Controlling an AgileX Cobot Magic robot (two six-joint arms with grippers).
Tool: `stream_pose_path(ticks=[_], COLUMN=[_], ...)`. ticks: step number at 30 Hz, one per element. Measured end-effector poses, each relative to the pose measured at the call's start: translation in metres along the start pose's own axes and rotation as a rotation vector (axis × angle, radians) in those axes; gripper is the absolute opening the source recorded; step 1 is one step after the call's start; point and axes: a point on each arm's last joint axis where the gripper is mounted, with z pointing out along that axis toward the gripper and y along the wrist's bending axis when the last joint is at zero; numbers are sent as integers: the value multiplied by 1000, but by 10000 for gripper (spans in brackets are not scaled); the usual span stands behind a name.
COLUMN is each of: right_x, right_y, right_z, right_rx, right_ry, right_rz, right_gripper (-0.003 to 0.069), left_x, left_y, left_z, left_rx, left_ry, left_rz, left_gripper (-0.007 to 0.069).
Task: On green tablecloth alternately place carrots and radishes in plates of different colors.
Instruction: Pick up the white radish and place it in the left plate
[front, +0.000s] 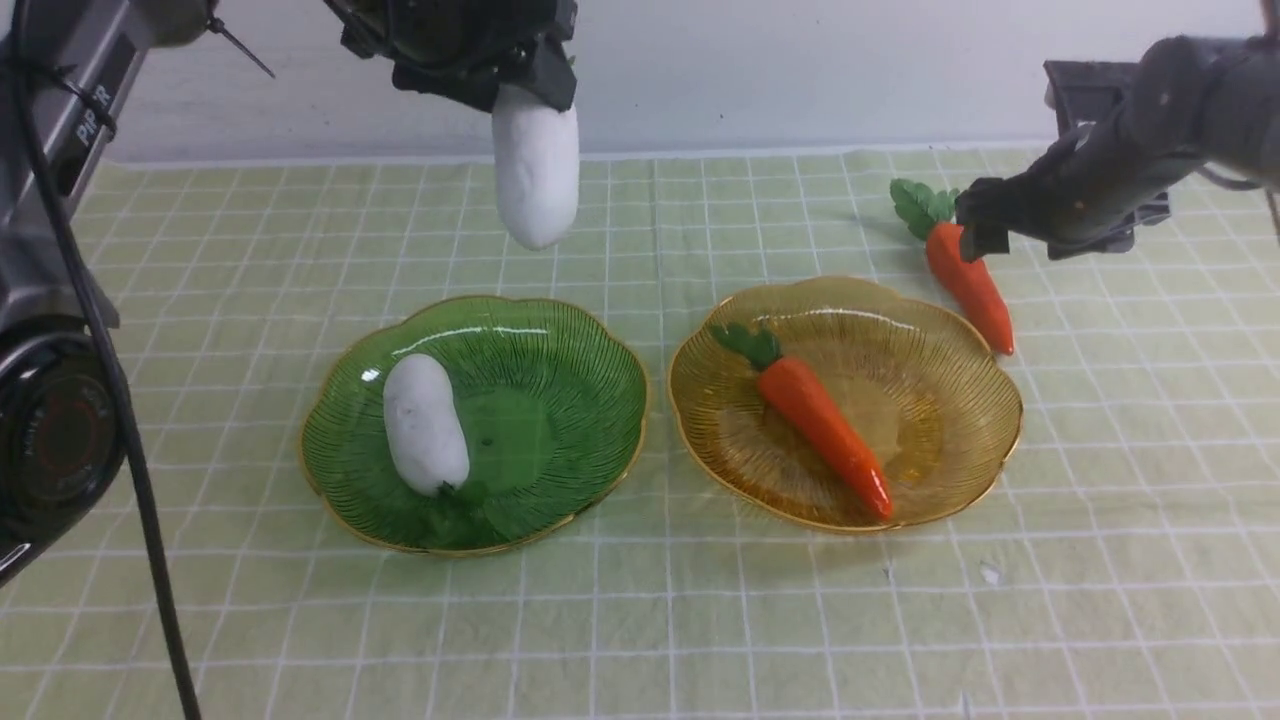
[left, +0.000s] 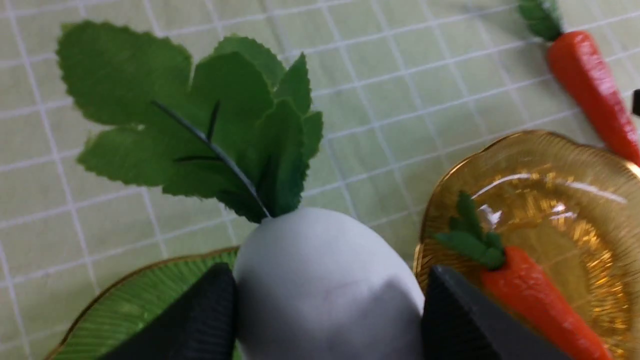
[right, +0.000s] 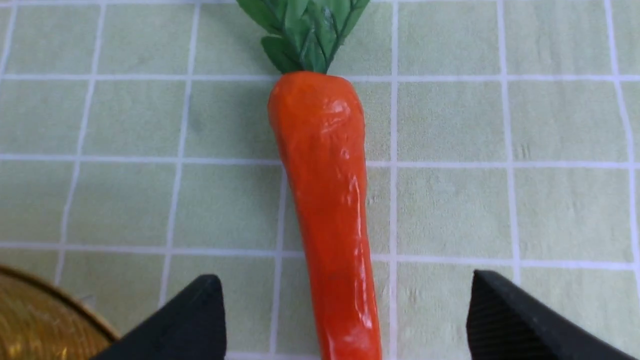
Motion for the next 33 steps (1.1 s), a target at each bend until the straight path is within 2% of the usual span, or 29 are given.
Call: stream_pose_path(ticks=[6, 9, 11, 12, 13, 14, 16, 20, 22, 23, 24, 27, 33], right_x=[11, 19, 21, 21, 20, 17, 14, -9, -19, -25, -26, -23, 7], right_y=[-3, -4, -5, -7, -7, -8, -8, -7, -1, 10, 16, 33, 75], right_z=[31, 45, 48, 47, 46, 38, 29, -36, -76, -109, -116, -116, -65], right_rx=[9, 13, 20, 27, 30, 37, 40, 19, -28, -107, -138, -212, -279], right_ry=[-10, 7, 17, 28, 31, 68, 99, 151, 153, 144, 139, 156, 311], right_rz=[17, 16, 6, -4, -9, -15, -14, 12, 23, 14, 6, -11, -106], right_gripper=[583, 520, 387, 288, 269, 183, 193, 206, 206, 206, 206, 206, 208], left_x=[31, 49, 56, 60, 62, 66, 70, 83, 89, 93, 94, 98, 104], left_y=[-4, -12, -14, -13, -12, -11, -9, -6, -5, -4, -3, -2, 8], left_z=[42, 63, 70, 73, 74, 76, 78, 72, 70, 70, 70, 76, 91], left_rx=[-10, -7, -11, -18, -19, -33, -43, -76, -89, -96, -96, -100, -163], left_ry=[180, 269, 303, 321, 326, 343, 358, 399, 418, 433, 438, 452, 483], left_rz=[-22, -35, -52, -63, -66, -74, -79, -82, -84, -85, -87, -87, -52], left_gripper=[425, 424, 424, 424, 424, 424, 423, 424, 424, 424, 424, 424, 423])
